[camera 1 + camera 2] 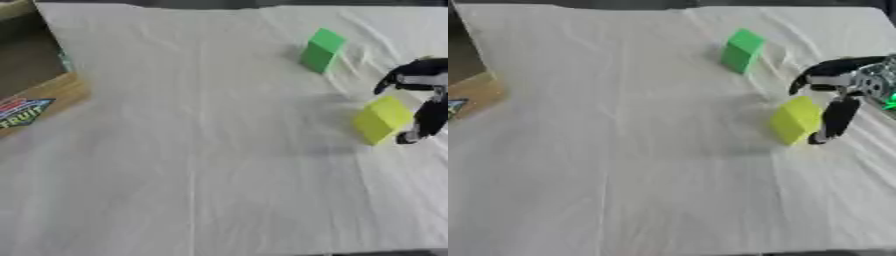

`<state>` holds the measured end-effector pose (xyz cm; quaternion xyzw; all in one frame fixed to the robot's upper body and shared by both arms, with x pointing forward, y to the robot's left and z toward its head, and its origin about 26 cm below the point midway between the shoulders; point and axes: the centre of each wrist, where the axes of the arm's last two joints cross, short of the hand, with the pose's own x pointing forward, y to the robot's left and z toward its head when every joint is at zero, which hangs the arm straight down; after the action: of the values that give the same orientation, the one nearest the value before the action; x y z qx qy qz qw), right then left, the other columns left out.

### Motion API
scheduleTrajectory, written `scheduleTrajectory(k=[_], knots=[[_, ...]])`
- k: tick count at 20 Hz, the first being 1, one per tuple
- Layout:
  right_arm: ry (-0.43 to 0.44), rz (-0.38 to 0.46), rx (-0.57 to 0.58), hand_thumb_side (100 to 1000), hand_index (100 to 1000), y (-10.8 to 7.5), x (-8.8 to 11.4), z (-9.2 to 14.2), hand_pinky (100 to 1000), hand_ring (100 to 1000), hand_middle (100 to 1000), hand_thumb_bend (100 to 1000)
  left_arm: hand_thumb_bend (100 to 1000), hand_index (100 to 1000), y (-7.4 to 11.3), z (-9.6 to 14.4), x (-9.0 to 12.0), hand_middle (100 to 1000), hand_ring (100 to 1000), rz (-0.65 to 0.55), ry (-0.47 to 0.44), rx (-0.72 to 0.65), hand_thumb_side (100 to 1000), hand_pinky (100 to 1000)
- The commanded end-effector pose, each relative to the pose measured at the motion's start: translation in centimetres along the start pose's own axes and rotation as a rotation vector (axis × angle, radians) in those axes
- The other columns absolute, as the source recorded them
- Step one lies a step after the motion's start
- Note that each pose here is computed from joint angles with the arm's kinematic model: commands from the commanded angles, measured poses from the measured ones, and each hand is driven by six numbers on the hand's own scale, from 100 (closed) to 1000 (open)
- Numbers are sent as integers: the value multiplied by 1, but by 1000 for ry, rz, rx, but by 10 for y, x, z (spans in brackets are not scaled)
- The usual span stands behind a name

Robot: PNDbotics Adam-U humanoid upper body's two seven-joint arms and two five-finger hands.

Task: Pick up the objects with one hand, pass them to the other hand, and then place them into the box on the other side of the table.

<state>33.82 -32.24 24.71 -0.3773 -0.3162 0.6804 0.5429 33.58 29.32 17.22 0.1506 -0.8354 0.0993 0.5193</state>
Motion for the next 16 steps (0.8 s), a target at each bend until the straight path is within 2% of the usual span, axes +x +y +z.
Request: scheduleTrajectory(k=[1, 5, 9, 16], knots=[[30, 8, -16, 100, 895, -8, -6, 3, 1000, 912, 919, 550, 200, 790, 2, -5, 11, 670, 791, -2, -38, -11, 878, 456], [28, 4, -11, 100, 892, -7, -7, -1, 997, 911, 916, 548, 200, 790, 2, -6, 12, 670, 791, 0, -40, -12, 878, 456], [28, 3, -4, 100, 888, -5, -9, -5, 937, 908, 911, 542, 200, 789, 1, -6, 12, 671, 792, 1, -40, -13, 878, 457], [42, 7, 5, 100, 887, -4, -14, -10, 937, 909, 912, 536, 200, 787, 1, -6, 12, 671, 793, 1, -41, -17, 878, 458]])
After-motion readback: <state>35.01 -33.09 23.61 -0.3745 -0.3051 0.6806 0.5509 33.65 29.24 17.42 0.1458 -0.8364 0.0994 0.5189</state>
